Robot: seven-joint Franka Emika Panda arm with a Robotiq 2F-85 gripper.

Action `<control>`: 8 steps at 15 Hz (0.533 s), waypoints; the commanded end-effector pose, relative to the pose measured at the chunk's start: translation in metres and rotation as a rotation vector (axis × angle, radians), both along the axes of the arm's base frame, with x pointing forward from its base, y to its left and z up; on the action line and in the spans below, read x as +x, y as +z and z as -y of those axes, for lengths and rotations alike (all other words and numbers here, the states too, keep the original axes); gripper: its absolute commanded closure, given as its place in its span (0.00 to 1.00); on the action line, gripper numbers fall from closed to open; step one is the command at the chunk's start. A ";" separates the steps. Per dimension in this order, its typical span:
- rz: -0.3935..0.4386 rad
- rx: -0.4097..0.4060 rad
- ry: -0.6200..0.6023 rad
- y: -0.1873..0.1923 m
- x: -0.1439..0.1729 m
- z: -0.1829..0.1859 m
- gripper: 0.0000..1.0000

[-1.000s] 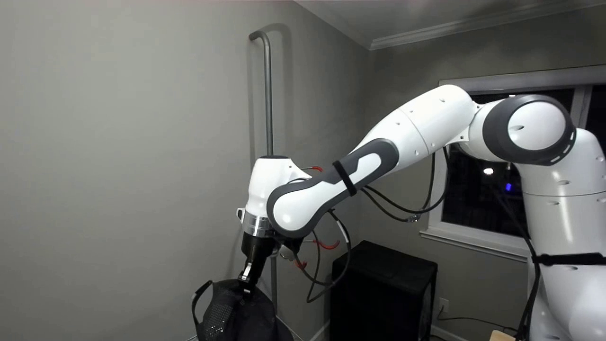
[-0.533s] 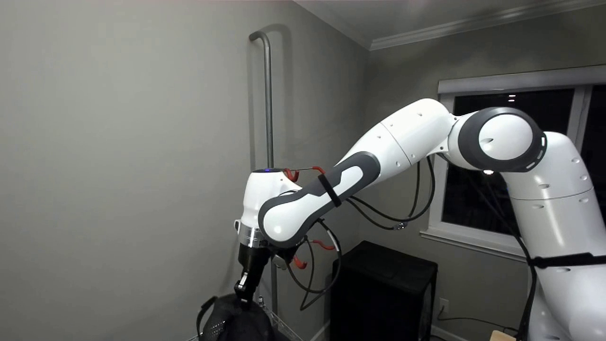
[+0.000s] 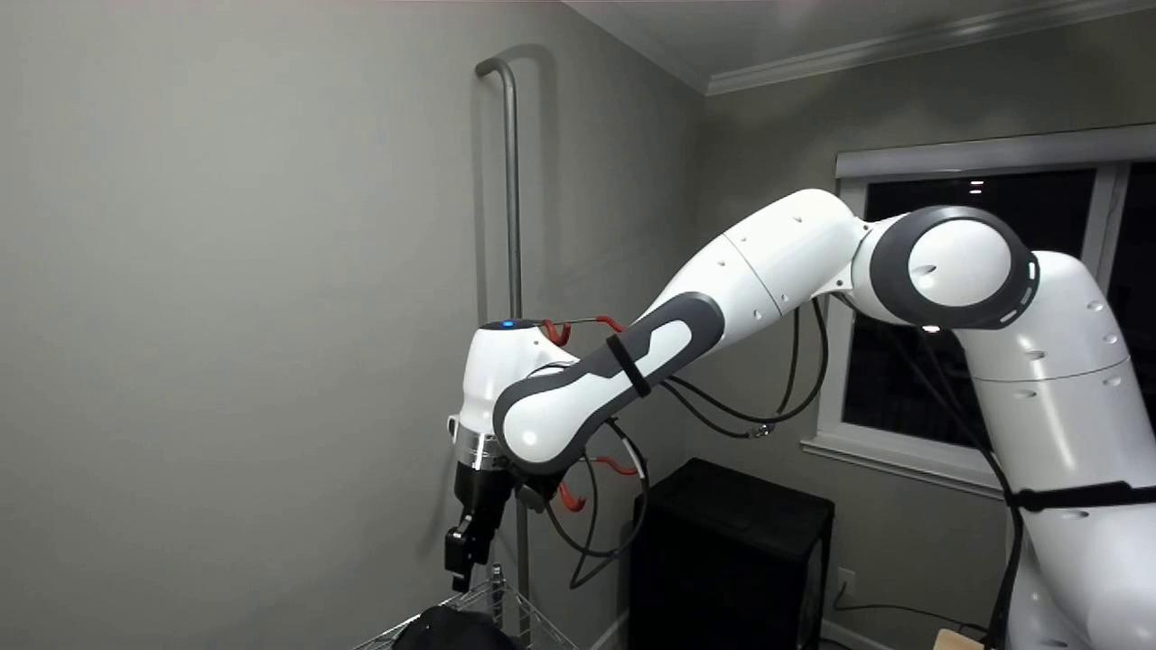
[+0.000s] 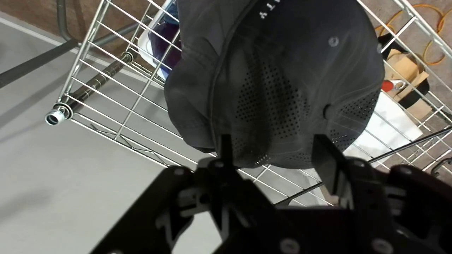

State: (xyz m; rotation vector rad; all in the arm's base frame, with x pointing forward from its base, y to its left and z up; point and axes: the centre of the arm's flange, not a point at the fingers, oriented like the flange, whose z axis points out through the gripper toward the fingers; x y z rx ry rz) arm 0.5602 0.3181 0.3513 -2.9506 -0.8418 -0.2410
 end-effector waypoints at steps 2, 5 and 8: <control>0.053 -0.019 -0.022 0.013 -0.021 -0.004 0.03; 0.114 -0.021 -0.028 0.029 -0.041 -0.005 0.00; 0.205 0.002 -0.009 0.048 -0.059 -0.005 0.00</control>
